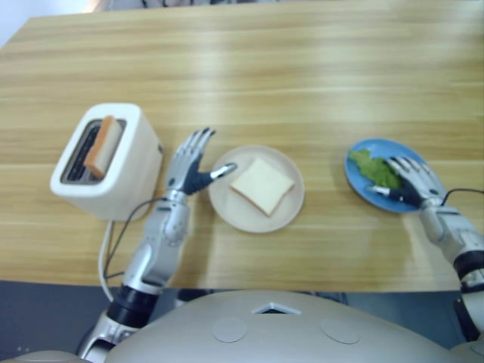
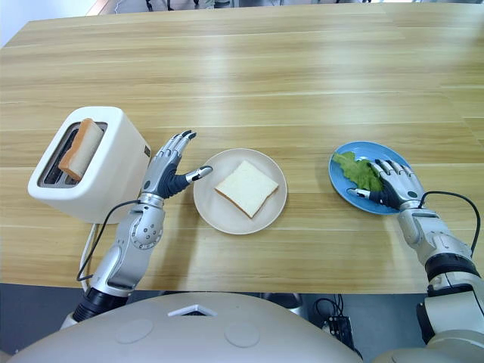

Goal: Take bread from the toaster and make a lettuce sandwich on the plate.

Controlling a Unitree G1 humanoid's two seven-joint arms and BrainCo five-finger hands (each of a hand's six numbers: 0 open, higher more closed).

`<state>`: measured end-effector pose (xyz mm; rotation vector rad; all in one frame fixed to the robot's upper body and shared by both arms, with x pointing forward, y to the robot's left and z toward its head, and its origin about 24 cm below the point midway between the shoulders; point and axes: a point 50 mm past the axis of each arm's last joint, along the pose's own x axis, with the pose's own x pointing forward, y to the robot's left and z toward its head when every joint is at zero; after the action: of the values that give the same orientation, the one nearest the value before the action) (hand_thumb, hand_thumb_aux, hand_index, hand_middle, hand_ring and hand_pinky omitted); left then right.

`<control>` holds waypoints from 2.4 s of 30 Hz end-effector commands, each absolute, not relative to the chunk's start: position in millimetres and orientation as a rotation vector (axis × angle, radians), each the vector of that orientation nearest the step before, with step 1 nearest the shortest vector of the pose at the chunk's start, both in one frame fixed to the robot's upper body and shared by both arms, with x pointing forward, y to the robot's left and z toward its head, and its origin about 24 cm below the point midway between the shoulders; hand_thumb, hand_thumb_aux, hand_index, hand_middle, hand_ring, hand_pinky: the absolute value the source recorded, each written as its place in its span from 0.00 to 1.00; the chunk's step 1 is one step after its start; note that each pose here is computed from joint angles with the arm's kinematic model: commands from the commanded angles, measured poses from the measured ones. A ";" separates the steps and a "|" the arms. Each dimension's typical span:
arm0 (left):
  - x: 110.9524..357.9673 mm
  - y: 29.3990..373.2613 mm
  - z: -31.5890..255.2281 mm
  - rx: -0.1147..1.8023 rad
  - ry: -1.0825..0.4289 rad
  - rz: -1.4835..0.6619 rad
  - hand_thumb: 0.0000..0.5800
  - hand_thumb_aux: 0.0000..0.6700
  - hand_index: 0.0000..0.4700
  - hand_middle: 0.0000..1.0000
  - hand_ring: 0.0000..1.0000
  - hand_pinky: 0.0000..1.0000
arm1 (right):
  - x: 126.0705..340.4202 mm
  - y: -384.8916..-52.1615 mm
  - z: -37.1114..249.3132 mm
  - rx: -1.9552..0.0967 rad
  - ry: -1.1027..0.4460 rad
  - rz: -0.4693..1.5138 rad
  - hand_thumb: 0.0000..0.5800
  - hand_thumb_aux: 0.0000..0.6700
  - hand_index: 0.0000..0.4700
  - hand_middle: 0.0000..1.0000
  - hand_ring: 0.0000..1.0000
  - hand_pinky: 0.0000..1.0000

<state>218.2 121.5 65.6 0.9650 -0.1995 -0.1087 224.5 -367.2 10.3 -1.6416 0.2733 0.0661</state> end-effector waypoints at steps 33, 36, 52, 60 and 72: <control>216.8 126.3 49.0 0.950 -0.136 -0.112 0.00 0.00 0.00 0.00 0.00 0.00 | 243.4 -314.7 89.3 -1.617 -0.154 -0.033 1.00 1.00 0.98 1.00 1.00 1.00; 219.0 130.5 48.7 0.946 -0.133 -0.100 0.00 0.00 0.00 0.00 0.00 0.00 | 252.4 -272.4 111.8 -1.573 -0.305 -0.009 1.00 1.00 0.98 1.00 1.00 1.00; 220.2 127.6 47.2 0.937 -0.141 -0.111 0.00 0.00 0.00 0.00 0.00 0.00 | 278.4 -128.5 23.2 -1.444 -0.374 0.515 1.00 1.00 0.98 1.00 1.00 1.00; 219.8 127.8 45.4 0.939 -0.135 -0.111 0.00 0.00 0.00 0.00 0.00 0.00 | 272.0 -131.8 15.4 -1.453 -0.366 0.554 1.00 1.00 0.98 1.00 1.00 1.00; 220.3 126.6 42.1 0.945 -0.127 -0.115 0.00 0.00 0.00 0.00 0.00 0.00 | 261.7 -133.5 31.0 -1.464 -0.410 0.558 1.00 1.00 0.98 1.00 1.00 1.00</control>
<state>220.8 126.4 48.1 0.9400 -0.1536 -0.1045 265.0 -132.8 33.4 -1.4540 -0.4242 0.5377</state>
